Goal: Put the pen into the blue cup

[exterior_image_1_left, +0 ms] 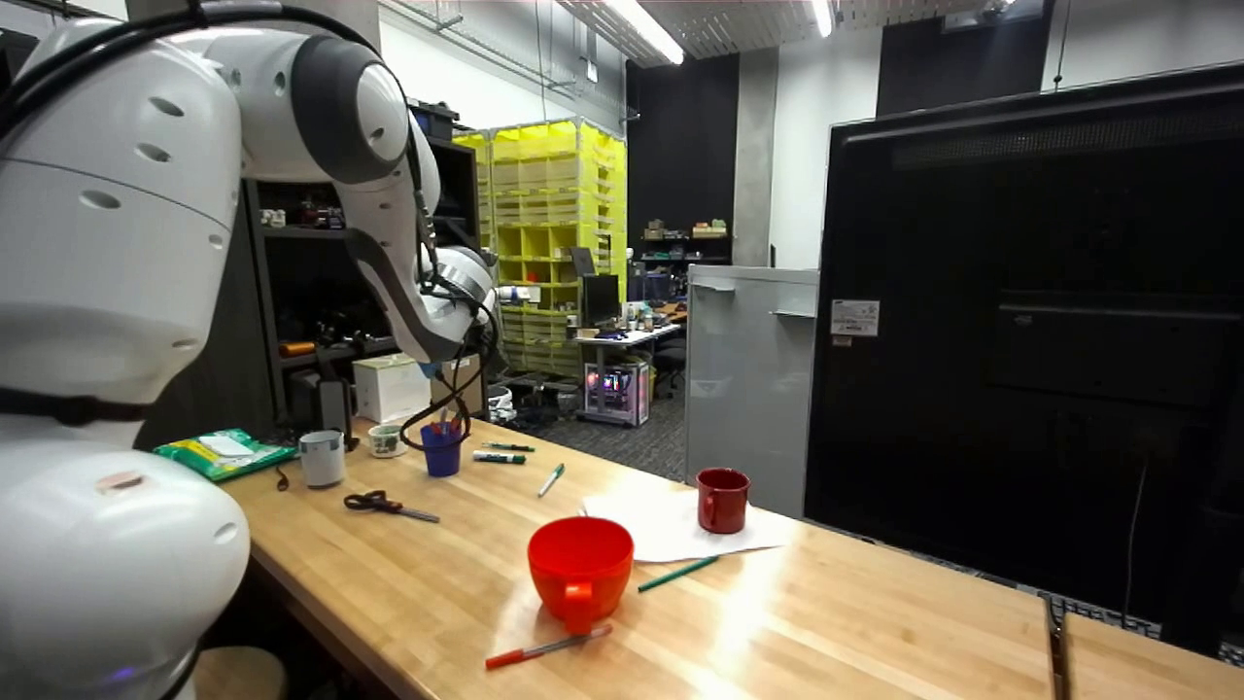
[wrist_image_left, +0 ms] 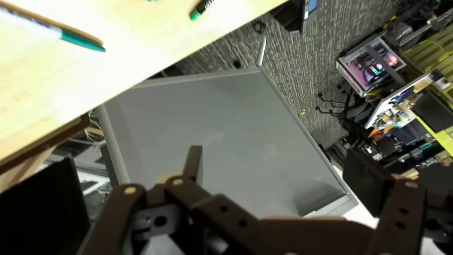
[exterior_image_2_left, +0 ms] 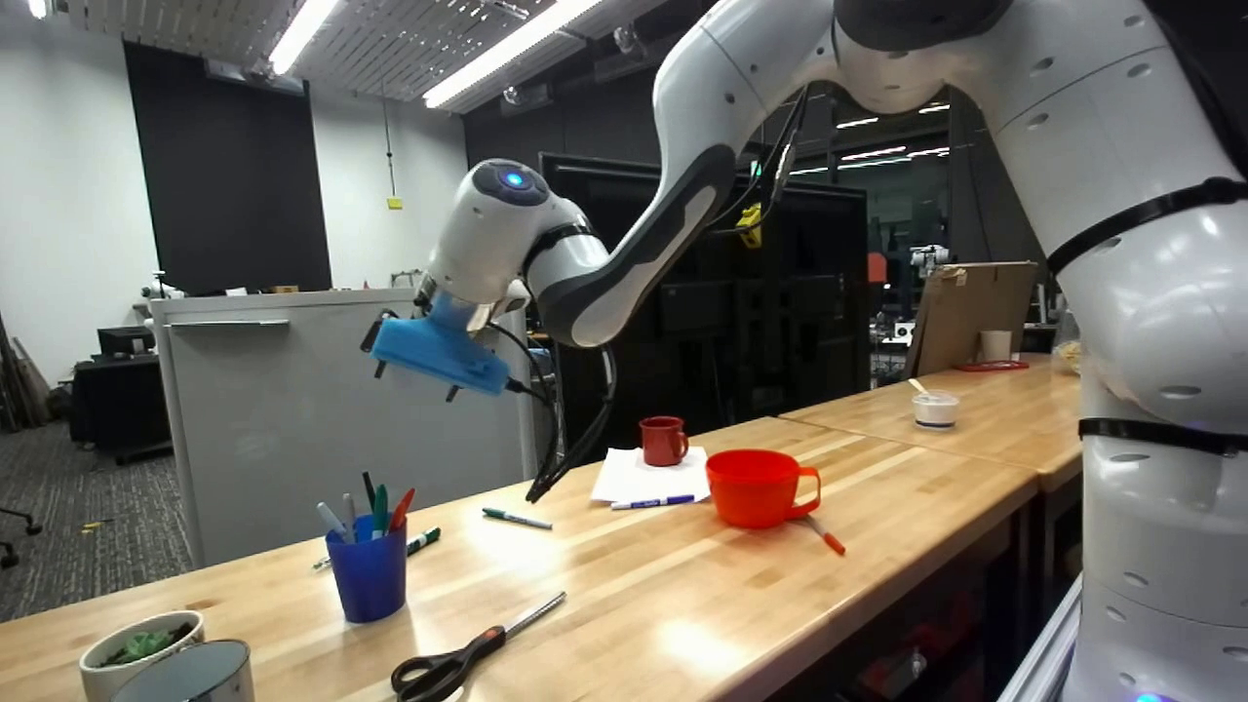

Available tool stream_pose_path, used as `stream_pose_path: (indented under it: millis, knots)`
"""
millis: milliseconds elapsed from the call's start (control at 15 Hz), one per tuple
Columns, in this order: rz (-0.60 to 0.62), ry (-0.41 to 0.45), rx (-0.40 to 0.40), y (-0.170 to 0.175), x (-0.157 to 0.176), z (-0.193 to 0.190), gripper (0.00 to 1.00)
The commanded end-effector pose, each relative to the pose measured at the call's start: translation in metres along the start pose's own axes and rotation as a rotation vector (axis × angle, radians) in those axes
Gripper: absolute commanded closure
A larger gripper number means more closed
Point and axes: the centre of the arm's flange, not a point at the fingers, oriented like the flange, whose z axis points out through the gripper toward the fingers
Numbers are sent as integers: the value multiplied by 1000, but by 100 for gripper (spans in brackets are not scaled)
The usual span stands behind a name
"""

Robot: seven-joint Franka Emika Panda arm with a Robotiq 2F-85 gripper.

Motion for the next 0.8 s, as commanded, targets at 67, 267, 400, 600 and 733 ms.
stream_pose_path:
  millis: [67, 267, 400, 600, 733]
  knots:
    - [54, -86, -52, 25, -2, 1, 0]
    - [62, -146, -91, 41, -17, 0, 0]
    - [60, -150, -88, 40, -20, -2, 0]
    - [66, -193, -82, 42, -17, -2, 0]
    - [56, -303, -97, 46, -13, -3, 0]
